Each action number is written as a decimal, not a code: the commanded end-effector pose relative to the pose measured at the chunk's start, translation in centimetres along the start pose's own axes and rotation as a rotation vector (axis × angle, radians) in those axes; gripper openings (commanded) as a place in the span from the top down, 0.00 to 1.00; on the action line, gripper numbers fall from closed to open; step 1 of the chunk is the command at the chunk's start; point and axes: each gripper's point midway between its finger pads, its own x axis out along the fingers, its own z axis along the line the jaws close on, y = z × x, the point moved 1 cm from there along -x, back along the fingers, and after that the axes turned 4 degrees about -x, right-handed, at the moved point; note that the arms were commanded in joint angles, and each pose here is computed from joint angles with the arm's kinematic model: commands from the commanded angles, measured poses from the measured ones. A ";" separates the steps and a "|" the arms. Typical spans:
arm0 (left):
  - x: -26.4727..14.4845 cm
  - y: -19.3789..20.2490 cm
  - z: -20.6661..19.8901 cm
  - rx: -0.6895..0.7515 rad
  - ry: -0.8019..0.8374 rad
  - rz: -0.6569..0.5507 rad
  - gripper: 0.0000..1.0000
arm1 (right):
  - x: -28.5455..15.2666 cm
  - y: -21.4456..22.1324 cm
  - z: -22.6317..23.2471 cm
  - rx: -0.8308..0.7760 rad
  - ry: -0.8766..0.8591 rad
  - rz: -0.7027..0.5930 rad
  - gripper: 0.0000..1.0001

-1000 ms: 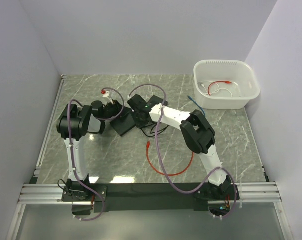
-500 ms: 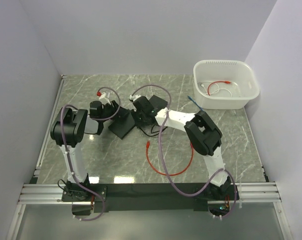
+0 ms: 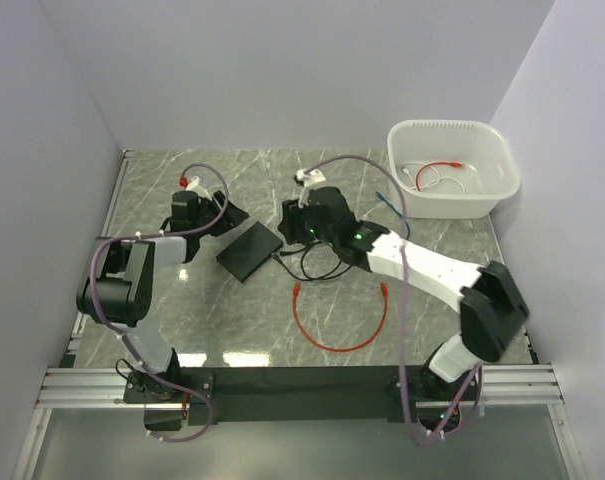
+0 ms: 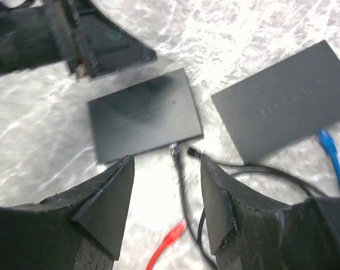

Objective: Insert the plug into the switch port

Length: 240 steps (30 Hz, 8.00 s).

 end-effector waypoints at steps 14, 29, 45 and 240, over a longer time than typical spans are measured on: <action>-8.9 -0.9 -2.8 0.032 -0.057 -0.171 0.42 | -4.9 15.2 3.6 0.174 -0.004 0.232 0.58; -11.9 -0.3 -3.3 0.089 -0.064 -0.193 0.43 | -2.9 18.4 5.8 0.069 0.121 0.333 0.60; -12.3 -0.2 -3.1 0.109 -0.072 -0.199 0.43 | -2.3 20.1 5.9 0.021 0.196 0.376 0.62; -33.3 10.5 -31.6 0.546 1.400 -0.199 0.28 | -27.4 1.8 15.3 0.165 -1.289 -0.350 1.00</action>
